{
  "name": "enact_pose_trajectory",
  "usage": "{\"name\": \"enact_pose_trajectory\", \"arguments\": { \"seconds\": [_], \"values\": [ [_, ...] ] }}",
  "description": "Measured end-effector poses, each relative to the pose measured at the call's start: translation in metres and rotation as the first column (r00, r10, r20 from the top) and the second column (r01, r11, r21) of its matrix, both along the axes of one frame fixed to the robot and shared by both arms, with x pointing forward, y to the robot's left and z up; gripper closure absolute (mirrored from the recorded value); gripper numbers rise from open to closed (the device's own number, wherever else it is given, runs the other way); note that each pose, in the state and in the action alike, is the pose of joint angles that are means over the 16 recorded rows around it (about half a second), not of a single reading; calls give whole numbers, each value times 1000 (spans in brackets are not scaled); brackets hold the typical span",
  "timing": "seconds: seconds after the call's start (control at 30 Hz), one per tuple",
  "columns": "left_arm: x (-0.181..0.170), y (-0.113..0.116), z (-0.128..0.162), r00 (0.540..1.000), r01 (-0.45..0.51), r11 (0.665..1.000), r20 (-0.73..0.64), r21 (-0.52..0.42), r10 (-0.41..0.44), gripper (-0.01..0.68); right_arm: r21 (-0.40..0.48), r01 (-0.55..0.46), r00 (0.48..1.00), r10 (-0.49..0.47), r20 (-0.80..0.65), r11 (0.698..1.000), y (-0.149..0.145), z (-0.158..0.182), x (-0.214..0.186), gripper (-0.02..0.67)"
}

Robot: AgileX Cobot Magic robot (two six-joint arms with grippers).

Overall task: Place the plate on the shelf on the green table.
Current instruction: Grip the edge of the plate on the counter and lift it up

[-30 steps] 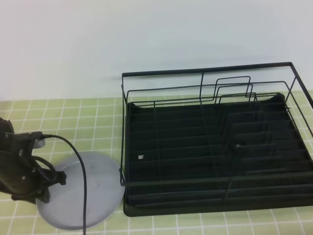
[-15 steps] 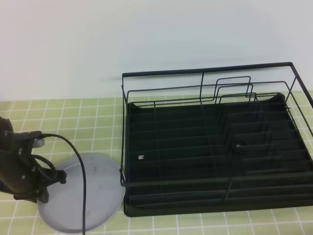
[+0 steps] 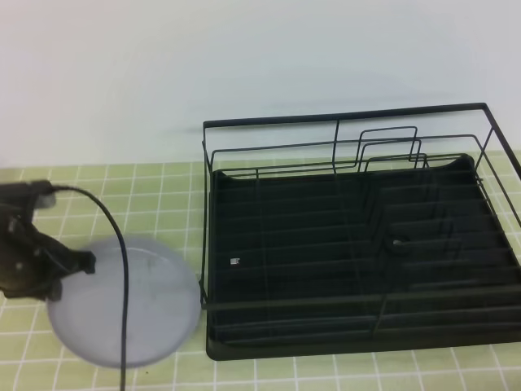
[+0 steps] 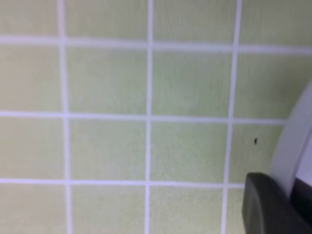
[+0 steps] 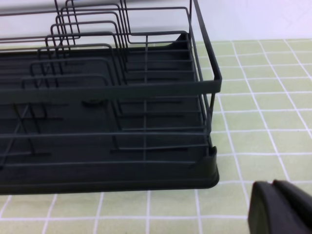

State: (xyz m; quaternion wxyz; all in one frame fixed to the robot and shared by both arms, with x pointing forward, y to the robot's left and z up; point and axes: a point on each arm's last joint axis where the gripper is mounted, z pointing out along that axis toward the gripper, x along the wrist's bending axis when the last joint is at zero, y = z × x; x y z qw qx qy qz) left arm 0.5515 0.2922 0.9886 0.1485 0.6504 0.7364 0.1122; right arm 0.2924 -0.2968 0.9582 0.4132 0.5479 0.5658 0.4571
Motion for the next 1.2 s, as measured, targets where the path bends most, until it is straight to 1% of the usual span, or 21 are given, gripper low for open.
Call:
{"name": "enact_pose_trajectory", "arguments": {
  "seconds": [0.37,0.57,0.77,0.9,0.97,1.07,1.13,1.2],
  "values": [
    [-11,2,72,987,0,1000,164,12,-2,669,0,0,1000,0,0,1000,0,0,0,651],
    [-24,-2,115,966,25,999,257,-21,-19,669,0,0,1000,0,0,1000,0,0,0,651],
    [-38,-13,145,942,115,986,327,-117,-71,669,0,0,1000,0,0,1000,0,0,0,651],
    [-44,-25,159,922,203,955,371,-215,-112,669,9,-1,1000,1,3,1000,0,0,0,651],
    [-47,-31,163,911,249,933,390,-260,-134,669,37,-3,1000,3,10,999,1,1,0,651],
    [-49,-39,168,895,314,893,414,-323,-165,669,131,-10,999,6,31,991,3,4,1,651],
    [-51,-44,170,887,348,867,424,-358,-182,669,222,-17,999,5,53,975,5,7,1,651],
    [-52,-48,172,880,378,841,432,-387,-196,669,327,-26,997,0,79,945,7,10,1,651]
  ]
}}
